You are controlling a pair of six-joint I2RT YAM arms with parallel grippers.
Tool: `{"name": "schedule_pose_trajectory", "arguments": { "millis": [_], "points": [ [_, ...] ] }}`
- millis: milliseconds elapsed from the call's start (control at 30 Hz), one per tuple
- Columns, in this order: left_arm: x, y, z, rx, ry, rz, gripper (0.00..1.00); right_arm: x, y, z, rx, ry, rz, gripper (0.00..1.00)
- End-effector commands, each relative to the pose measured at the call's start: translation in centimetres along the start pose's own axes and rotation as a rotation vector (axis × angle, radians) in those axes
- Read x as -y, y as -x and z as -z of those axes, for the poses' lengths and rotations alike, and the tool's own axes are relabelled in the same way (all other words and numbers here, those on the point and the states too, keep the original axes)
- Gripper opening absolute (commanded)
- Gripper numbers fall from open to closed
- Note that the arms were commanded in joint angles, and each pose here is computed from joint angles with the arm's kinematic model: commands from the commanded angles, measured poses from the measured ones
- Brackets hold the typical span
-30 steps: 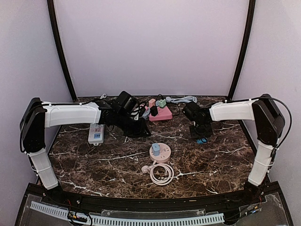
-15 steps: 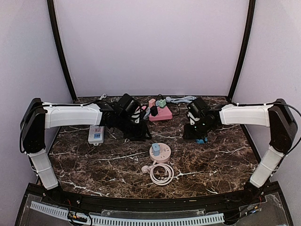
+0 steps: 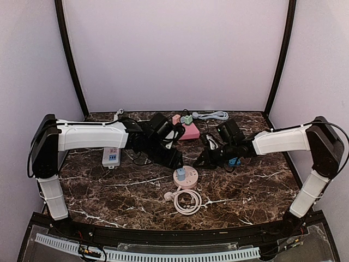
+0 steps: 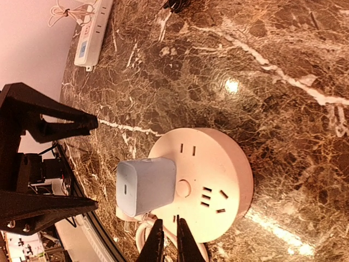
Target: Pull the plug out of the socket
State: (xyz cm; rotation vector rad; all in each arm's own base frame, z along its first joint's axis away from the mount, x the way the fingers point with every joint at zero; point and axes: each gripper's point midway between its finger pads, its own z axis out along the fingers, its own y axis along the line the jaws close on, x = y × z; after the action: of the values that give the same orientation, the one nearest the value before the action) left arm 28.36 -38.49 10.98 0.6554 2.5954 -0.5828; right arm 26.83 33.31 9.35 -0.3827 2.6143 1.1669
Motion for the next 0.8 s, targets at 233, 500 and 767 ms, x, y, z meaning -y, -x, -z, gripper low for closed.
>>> {"name": "schedule_pose_trajectory", "arguments": {
  "millis": [233,500,767],
  "points": [
    [3.2,-0.7,1.4,0.041,-0.19,-0.753,0.71,-1.3,-0.3,-1.8,-0.037,0.121,-0.009,0.05],
    [3.5,-1.4,0.8,0.026,-0.282,-0.848,0.71,-0.5,-0.5,-3.1,-0.052,0.125,-0.053,0.04],
    [1.8,-1.9,-1.2,-0.051,-0.302,-0.794,0.69,-0.1,-0.8,-4.4,-0.074,0.157,-0.1,0.02]
  ]
}}
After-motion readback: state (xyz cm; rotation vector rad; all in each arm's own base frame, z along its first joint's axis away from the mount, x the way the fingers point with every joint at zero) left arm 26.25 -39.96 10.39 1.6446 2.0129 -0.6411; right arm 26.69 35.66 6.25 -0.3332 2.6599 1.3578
